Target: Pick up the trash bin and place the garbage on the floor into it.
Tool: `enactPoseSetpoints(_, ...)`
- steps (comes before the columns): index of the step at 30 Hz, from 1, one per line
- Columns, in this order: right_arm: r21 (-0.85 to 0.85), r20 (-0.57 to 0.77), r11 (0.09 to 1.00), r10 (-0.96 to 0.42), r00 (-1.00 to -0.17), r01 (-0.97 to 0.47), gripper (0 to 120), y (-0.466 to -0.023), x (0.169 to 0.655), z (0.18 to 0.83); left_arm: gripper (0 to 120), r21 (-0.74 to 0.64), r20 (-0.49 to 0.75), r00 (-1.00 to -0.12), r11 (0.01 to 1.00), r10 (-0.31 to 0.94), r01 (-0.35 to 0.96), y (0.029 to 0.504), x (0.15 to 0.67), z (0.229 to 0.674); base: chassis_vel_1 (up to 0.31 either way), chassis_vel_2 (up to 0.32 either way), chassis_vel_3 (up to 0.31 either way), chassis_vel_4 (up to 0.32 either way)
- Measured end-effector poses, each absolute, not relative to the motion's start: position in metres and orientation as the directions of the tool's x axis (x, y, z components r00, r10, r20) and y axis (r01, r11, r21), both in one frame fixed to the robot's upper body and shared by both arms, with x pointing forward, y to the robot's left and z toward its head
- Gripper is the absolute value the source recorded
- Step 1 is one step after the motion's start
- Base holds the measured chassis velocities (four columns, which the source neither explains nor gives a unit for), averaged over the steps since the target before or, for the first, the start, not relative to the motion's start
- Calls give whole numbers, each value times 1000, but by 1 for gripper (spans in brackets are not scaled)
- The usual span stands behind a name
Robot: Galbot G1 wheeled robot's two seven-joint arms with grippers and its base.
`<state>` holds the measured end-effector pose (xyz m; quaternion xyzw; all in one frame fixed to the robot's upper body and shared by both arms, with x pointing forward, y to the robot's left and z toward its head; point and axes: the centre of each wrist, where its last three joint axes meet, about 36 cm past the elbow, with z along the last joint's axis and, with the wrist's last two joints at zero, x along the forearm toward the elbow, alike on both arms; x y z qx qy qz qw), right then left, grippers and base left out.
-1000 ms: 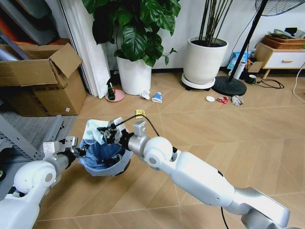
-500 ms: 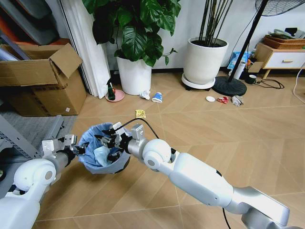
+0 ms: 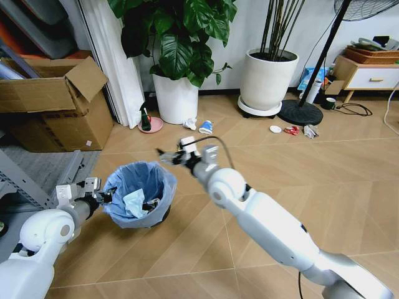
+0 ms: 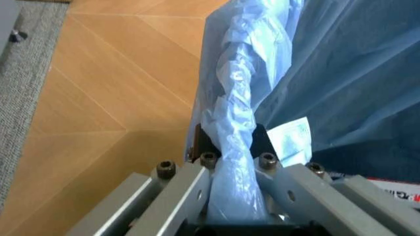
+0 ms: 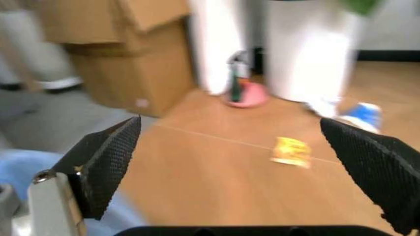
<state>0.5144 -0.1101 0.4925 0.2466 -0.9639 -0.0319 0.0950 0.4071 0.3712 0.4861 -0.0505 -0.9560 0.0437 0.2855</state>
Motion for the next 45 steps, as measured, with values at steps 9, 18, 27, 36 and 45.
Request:
enactPoseSetpoints(9, 36, 259, 958, -284, -923, -284, 100, -197, 507, 445, 0, -108, 542, -832, 991, 121, 74, 370, 400, 487, 0, 0, 0, 0)
enactPoseSetpoints(18, 36, 314, 973, -228, -922, -228, 100, -222, 474, 412, 0, -99, 547, -828, 992, 122, 81, 369, 396, 487, -45, 52, 55, -54)
enactPoseSetpoints(27, 37, 314, 975, -219, -924, -219, 100, -225, 465, 408, 0, -96, 551, -825, 992, 123, 84, 367, 393, 486, -199, 186, 187, -174)
enactPoseSetpoints(36, 41, 315, 975, -219, -923, -218, 100, -224, 462, 405, 0, -94, 552, -825, 992, 119, 80, 368, 391, 486, -180, 168, 176, -165)
enactPoseSetpoints(45, 37, 317, 975, -218, -923, -218, 100, -225, 459, 402, 0, -99, 556, -823, 992, 120, 78, 367, 388, 484, -165, 167, 166, -171)
